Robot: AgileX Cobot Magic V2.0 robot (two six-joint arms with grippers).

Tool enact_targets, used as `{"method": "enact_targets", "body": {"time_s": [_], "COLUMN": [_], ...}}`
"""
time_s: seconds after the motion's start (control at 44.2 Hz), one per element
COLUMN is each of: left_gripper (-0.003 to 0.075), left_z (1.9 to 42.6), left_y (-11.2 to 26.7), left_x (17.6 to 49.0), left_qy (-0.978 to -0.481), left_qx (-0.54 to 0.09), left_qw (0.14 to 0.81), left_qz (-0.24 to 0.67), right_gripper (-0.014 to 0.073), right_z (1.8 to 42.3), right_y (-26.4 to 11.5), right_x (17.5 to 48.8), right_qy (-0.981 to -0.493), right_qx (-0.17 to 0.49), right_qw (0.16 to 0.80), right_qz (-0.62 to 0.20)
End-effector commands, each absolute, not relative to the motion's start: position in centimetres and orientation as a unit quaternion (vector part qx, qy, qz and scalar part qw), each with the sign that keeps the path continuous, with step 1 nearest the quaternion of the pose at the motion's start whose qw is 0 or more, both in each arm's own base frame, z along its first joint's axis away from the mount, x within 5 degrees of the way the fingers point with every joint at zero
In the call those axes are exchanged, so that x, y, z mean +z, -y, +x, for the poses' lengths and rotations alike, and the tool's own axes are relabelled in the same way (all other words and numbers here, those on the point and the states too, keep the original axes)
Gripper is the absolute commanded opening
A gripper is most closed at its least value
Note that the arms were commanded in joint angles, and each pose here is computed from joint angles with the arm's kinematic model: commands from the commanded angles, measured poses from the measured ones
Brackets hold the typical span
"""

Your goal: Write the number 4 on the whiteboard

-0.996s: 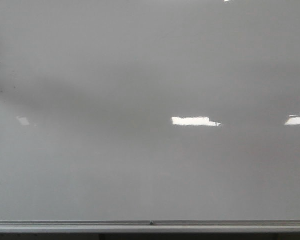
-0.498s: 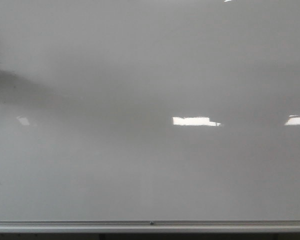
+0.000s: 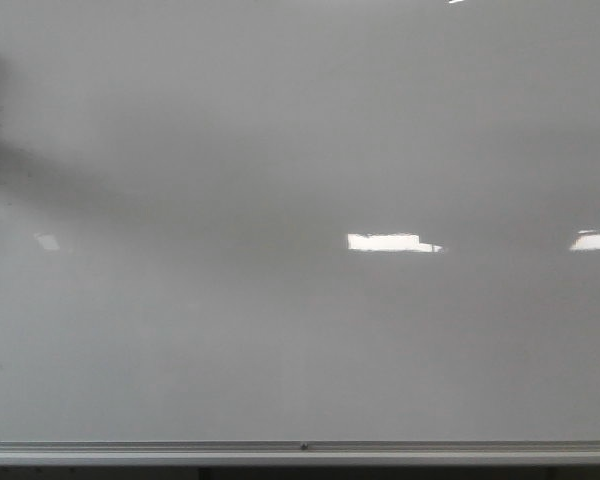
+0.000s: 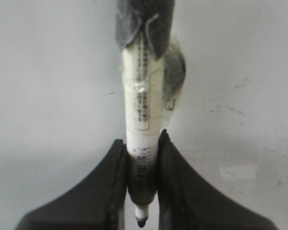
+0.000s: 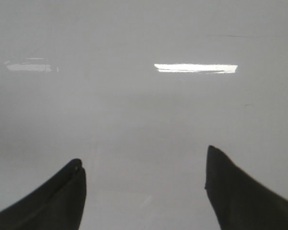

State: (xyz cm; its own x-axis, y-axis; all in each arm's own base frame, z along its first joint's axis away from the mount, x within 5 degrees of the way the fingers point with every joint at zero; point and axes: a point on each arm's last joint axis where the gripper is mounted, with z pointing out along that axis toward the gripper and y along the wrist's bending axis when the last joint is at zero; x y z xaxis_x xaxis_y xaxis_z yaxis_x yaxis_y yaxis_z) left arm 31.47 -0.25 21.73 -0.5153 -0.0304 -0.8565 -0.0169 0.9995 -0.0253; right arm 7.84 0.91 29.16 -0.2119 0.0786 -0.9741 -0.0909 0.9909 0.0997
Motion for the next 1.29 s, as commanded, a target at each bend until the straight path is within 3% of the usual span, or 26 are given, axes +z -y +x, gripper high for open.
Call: {"method": "enact_targets", "body": {"time_s": [0.0, 0.204, 0.43, 0.702, 0.928, 1.132, 1.268], "left_gripper": [-0.0020, -0.0020, -0.0020, -0.0020, -0.0020, -0.0020, -0.0020], "left_z": [31.3, 28.4, 24.6, 20.1, 17.9, 17.3, 17.2], "left_y": [0.8, 4.6, 10.2, 15.1, 16.6, 16.8, 16.8], "left_x": [24.8, 26.1, 27.6, 28.7, 29.4, 29.4, 29.5], "left_qy": [-0.845, -0.901, -0.909, -0.838, -0.796, -0.780, -0.775], "left_qx": [-0.007, -0.021, -0.065, -0.180, -0.206, -0.217, -0.223], "left_qw": [0.535, 0.421, 0.293, 0.177, 0.131, 0.111, 0.109], "left_qz": [0.005, 0.101, 0.288, 0.483, 0.553, 0.576, 0.581], "right_gripper": [0.0548, 0.0548, 0.0548, 0.0548, 0.0538, 0.0489, 0.0489], "right_z": [8.0, 8.0, 8.7, 9.8, 10.3, 12.2, 14.1], "right_y": [-0.9, -0.9, -1.0, -1.3, -1.7, -4.6, -7.3], "right_x": [30.9, 30.6, 31.3, 31.7, 31.4, 32.0, 32.9], "right_qy": [-0.745, -0.765, -0.799, -0.818, -0.836, -0.862, -0.842], "right_qx": [0.064, 0.063, 0.062, 0.070, 0.081, 0.171, 0.269], "right_qw": [0.664, 0.641, 0.599, 0.571, 0.542, 0.455, 0.392], "right_qz": [-0.006, -0.008, -0.010, -0.012, -0.030, -0.144, -0.255]}}
